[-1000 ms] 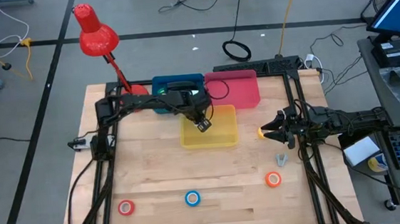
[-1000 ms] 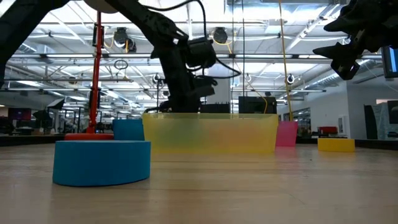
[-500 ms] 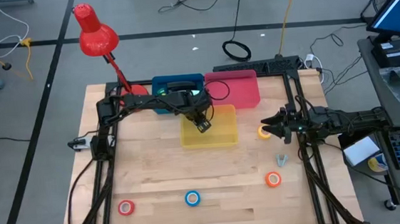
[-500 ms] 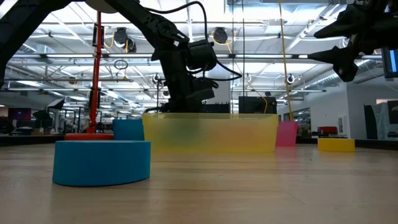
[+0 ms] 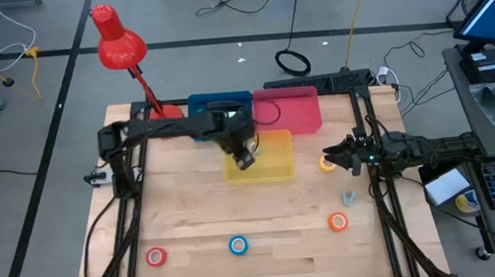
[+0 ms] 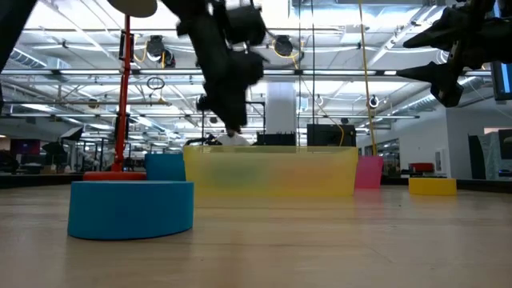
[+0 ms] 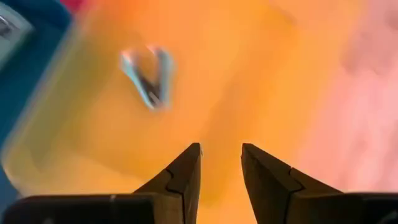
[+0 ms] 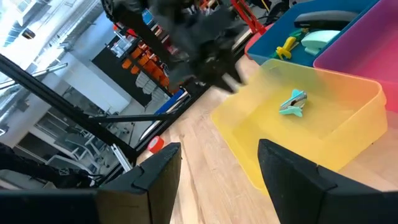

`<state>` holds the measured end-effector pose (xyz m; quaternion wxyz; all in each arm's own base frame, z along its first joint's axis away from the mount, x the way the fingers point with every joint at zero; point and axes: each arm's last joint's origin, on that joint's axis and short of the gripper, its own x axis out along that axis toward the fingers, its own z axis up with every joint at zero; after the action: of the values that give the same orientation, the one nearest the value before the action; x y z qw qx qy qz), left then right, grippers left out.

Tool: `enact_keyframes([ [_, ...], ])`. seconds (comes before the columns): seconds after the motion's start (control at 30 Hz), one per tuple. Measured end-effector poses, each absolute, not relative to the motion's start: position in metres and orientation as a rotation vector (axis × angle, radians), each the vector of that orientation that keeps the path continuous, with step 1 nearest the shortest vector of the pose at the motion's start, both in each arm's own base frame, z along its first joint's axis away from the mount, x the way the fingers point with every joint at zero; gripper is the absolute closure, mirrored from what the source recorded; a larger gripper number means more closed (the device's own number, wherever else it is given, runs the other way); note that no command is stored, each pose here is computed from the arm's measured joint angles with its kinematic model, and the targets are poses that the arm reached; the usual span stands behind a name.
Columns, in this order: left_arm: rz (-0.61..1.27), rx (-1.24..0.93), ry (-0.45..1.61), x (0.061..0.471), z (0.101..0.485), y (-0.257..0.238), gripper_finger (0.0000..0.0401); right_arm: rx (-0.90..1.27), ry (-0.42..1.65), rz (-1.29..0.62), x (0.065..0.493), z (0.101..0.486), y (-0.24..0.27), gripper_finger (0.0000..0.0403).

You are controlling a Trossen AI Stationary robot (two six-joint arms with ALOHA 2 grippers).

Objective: Pick and place Stapler, Stapler remover, tape
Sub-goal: Put the red tape into the pink bin

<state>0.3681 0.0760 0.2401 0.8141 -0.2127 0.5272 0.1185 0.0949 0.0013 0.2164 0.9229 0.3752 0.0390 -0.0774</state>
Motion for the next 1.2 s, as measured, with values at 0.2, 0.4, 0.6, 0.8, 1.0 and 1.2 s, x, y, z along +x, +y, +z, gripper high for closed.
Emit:
enact_keyframes([
  [0.2, 0.158, -0.387, 1.295, 0.330, 0.276, 0.005, 0.0281, 0.744, 0.088, -0.160, 0.095, 0.216, 0.001, 0.0195],
  [0.4, 0.255, -0.267, 1.478, 0.284, 0.294, -0.055, 0.0281, 0.687, 0.092, -0.157, 0.095, 0.216, 0.001, 0.0195],
  [0.6, 0.345, -0.288, 1.632, 0.250, 0.291, -0.107, 0.0281, 0.650, 0.094, -0.154, 0.095, 0.216, 0.001, 0.0195],
  [0.8, 0.440, -0.340, 1.783, 0.212, 0.260, -0.150, 0.0281, 0.649, 0.095, -0.154, 0.095, 0.216, 0.001, 0.0195],
  [1.0, 0.472, -0.216, 1.793, 0.171, 0.231, -0.184, 0.0281, 0.649, 0.095, -0.154, 0.095, 0.216, 0.001, 0.0195],
  [1.2, 0.318, -0.142, 1.686, 0.142, 0.223, -0.218, 0.0281, 0.649, 0.095, -0.154, 0.095, 0.216, 0.001, 0.0195],
])
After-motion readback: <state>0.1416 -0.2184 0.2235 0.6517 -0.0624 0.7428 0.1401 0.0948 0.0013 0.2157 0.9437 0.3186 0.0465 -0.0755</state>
